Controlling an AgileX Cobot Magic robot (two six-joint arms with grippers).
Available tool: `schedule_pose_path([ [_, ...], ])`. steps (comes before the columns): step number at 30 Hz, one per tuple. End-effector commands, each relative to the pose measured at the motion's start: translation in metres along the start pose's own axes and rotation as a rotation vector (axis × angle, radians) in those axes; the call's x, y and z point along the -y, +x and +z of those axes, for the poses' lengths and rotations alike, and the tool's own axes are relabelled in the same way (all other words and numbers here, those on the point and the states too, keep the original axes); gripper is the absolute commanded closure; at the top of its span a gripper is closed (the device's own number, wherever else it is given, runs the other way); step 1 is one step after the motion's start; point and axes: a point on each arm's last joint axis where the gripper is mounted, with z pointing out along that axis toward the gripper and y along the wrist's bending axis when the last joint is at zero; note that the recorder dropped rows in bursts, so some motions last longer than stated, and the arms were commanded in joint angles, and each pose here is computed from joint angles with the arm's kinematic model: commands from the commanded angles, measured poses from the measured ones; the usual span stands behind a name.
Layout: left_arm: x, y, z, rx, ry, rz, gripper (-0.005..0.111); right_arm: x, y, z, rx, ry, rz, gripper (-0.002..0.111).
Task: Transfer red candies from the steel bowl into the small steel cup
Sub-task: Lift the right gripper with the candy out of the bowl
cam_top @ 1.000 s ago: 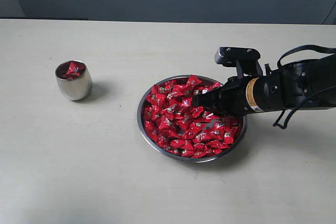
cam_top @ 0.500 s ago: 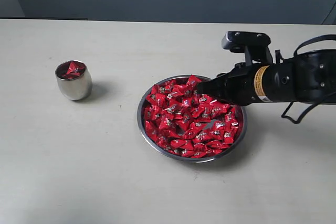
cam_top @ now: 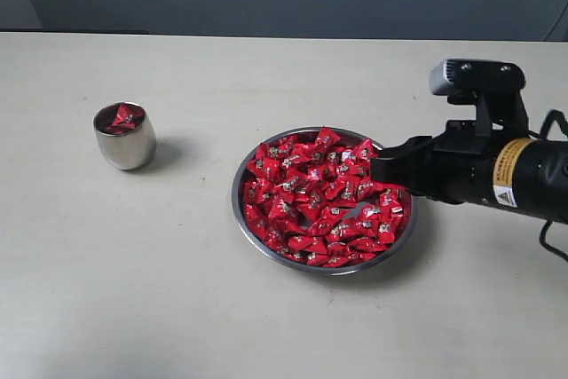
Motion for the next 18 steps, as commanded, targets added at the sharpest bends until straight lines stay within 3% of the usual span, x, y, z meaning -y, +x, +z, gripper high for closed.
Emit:
schedule_pose_path([
  [1, 0.000, 0.001, 0.000, 0.000, -0.001, 0.000, 0.106, 0.006, 0.011, -0.008, 0.087, 0.015, 0.041, 0.109],
  [10, 0.000, 0.001, 0.000, 0.000, -0.001, 0.000, 0.106, 0.003, 0.010, -0.005, 0.124, -0.031, -0.012, 0.109],
  [18, 0.000, 0.001, 0.000, 0.000, -0.001, 0.000, 0.106, 0.000, -0.006, 0.029, 0.089, -0.055, -0.095, 0.109],
])
